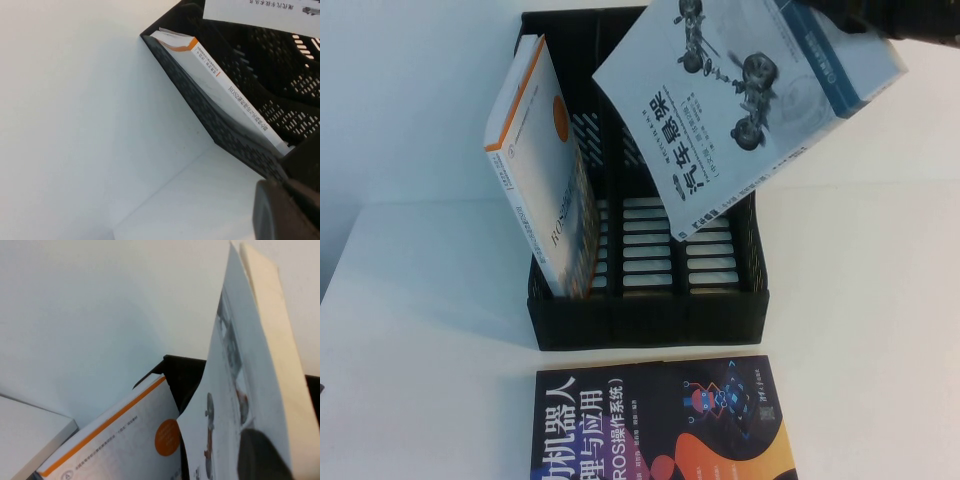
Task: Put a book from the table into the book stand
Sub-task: Place the book on the book shelf
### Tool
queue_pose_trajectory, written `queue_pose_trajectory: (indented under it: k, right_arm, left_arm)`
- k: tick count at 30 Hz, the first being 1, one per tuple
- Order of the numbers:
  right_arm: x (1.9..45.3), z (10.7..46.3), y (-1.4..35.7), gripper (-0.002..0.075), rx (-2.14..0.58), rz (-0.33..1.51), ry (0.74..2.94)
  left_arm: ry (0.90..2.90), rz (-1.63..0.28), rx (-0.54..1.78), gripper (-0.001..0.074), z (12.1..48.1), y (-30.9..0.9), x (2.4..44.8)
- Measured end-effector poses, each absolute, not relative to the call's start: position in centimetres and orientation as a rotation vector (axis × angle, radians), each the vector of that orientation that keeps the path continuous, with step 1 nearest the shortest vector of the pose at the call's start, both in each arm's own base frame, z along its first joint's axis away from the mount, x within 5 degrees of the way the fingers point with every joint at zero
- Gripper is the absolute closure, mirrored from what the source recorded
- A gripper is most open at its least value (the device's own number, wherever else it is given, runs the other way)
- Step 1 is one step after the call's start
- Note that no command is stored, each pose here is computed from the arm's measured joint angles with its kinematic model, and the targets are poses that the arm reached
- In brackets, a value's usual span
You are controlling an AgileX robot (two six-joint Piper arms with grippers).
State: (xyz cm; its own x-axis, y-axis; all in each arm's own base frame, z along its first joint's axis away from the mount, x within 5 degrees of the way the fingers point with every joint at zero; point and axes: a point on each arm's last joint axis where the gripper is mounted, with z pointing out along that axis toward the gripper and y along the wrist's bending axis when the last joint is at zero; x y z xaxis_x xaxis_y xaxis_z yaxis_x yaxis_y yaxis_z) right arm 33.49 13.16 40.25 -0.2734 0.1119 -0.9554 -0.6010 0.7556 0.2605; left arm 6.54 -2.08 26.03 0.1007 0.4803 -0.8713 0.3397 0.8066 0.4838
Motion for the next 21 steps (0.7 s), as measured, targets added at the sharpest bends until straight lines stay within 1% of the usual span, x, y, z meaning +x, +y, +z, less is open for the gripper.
queue_pose_trajectory:
  k: [16,21]
  right_arm:
    - [33.47,39.36,13.13,0.0591,-0.382,0.72,1.756]
    - [32.73,39.76,13.04,0.0591,-0.423,0.705,1.769]
  left_arm:
    - [1.504,0.12,0.685,0.0738,25.98,-1.98,6.44]
    - [1.508,0.122,0.685,0.0738,25.95,-1.96,6.45]
